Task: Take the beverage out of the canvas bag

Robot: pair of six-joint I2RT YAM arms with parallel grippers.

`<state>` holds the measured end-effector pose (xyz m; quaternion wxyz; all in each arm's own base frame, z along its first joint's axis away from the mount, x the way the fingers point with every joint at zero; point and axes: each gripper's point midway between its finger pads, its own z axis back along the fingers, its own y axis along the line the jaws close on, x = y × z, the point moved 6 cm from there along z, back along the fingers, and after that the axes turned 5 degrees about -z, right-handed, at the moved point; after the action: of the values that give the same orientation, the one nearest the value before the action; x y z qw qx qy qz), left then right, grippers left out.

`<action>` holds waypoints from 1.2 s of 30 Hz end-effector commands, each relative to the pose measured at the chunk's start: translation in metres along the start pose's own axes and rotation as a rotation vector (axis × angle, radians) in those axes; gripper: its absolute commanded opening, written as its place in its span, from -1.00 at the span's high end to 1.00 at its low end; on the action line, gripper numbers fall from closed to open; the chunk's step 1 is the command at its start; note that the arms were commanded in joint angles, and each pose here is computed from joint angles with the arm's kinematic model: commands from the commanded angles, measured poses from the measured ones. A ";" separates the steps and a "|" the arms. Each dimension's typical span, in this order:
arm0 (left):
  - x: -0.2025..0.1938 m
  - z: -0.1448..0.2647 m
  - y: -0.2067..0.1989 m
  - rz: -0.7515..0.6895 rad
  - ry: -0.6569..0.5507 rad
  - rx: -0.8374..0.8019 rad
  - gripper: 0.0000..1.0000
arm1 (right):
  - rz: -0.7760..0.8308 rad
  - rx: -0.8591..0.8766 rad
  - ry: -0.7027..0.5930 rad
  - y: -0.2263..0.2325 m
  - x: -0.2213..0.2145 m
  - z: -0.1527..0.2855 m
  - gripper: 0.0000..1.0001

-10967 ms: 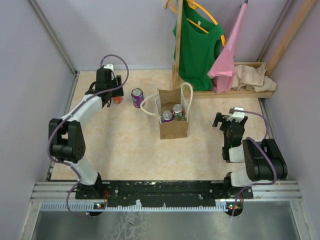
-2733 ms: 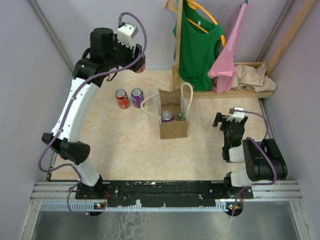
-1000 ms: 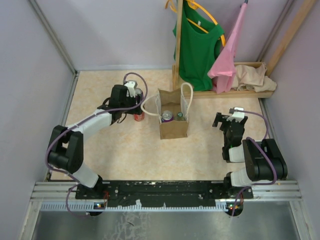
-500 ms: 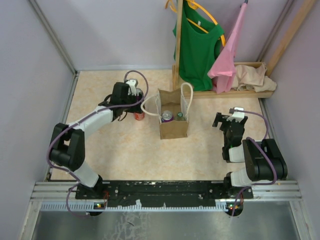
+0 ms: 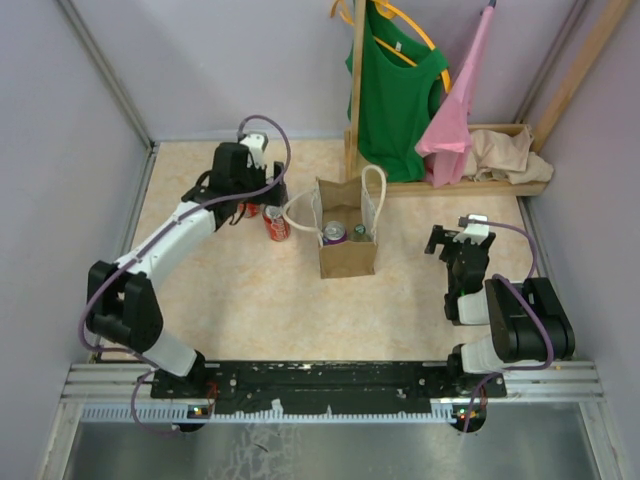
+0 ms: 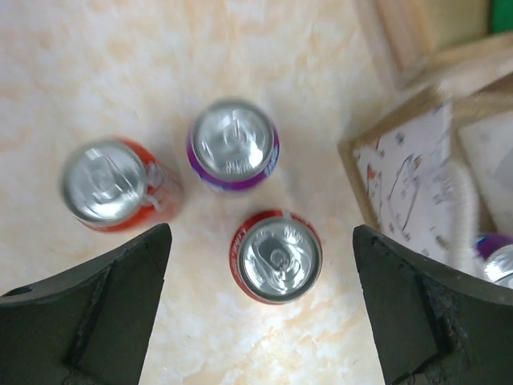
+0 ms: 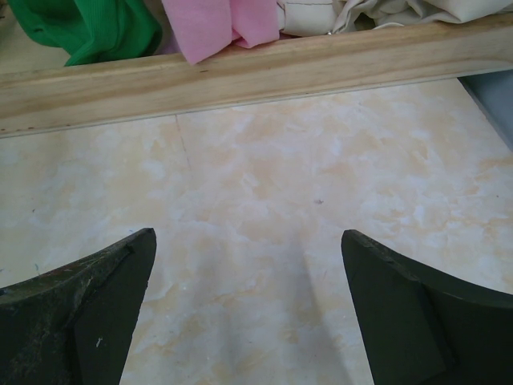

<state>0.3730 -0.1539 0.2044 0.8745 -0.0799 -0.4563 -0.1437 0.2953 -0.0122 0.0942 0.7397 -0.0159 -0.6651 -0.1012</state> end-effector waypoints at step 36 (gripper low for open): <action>0.037 -0.020 -0.138 -0.524 0.171 -0.744 -0.99 | -0.015 0.005 -0.070 0.003 0.016 -0.007 -0.98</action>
<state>0.3682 -0.3061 0.2316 0.7434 -0.2780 -0.3402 -0.5043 0.2953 -0.0122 0.0942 0.7397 -0.0159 -0.6651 -0.1012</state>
